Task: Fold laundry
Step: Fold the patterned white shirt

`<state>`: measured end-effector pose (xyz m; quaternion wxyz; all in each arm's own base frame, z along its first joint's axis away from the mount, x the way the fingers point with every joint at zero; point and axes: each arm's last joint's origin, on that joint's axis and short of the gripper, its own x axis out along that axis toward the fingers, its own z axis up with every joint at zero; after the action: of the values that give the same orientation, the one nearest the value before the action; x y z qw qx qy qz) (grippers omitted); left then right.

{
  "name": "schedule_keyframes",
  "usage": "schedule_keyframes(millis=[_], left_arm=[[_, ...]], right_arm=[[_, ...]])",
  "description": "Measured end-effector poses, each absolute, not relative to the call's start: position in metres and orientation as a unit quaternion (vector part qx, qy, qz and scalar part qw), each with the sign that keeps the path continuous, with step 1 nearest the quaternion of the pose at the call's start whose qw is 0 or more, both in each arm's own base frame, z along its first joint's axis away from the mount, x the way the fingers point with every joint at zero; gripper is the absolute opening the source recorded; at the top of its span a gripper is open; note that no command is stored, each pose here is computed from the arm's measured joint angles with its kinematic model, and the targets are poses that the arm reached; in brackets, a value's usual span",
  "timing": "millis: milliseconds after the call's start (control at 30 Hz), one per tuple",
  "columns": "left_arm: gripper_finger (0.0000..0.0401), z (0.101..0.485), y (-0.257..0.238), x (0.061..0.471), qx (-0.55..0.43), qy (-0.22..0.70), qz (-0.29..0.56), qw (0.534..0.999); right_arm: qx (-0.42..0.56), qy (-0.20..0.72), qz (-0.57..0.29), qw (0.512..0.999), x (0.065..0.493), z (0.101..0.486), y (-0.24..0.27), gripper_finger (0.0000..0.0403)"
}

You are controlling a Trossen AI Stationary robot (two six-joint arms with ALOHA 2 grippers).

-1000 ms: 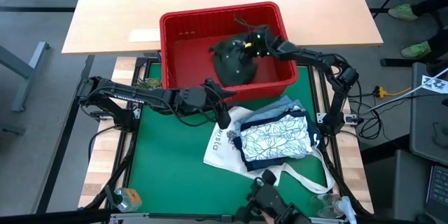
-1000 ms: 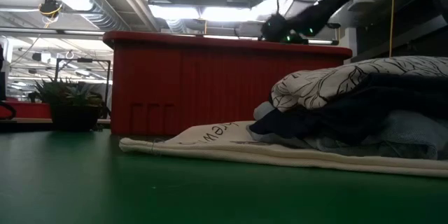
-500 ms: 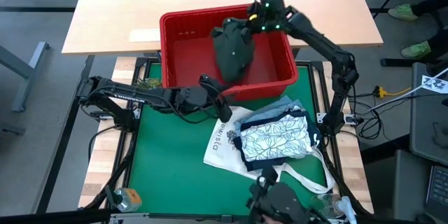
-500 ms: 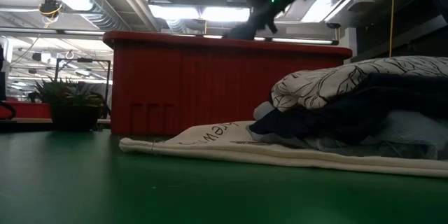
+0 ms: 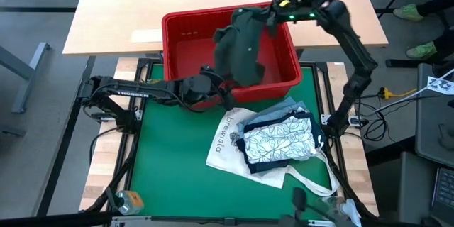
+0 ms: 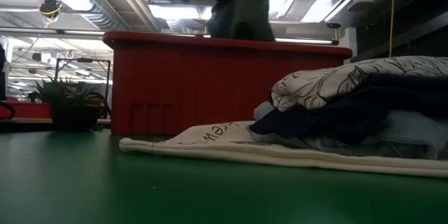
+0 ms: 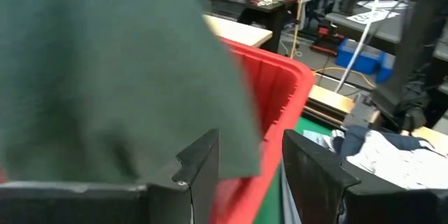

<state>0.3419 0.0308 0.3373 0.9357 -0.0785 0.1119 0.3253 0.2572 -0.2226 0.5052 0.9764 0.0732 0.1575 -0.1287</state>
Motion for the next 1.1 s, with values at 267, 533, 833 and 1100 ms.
schedule_keyframes(millis=[267,533,833,1100], left_arm=[[0.0151,0.336,0.053,0.339,-0.08,0.118,0.355,0.924],[0.0151,0.338,0.077,0.336,-0.069,0.112,0.37,0.92],[0.0151,0.357,0.087,0.34,-0.009,0.044,0.29,0.956],[0.0151,0.36,0.084,0.341,0.003,0.032,0.243,0.97]], right_arm=[[-0.009,0.097,-0.123,0.988,0.204,0.553,-0.173,0.0006],[-0.064,0.033,-0.128,0.989,0.153,0.586,-0.124,0.0011],[-0.081,0.009,-0.129,0.988,0.126,0.596,-0.099,0.0013],[-0.068,0.028,-0.128,0.989,0.126,0.592,-0.1,0.0006]])
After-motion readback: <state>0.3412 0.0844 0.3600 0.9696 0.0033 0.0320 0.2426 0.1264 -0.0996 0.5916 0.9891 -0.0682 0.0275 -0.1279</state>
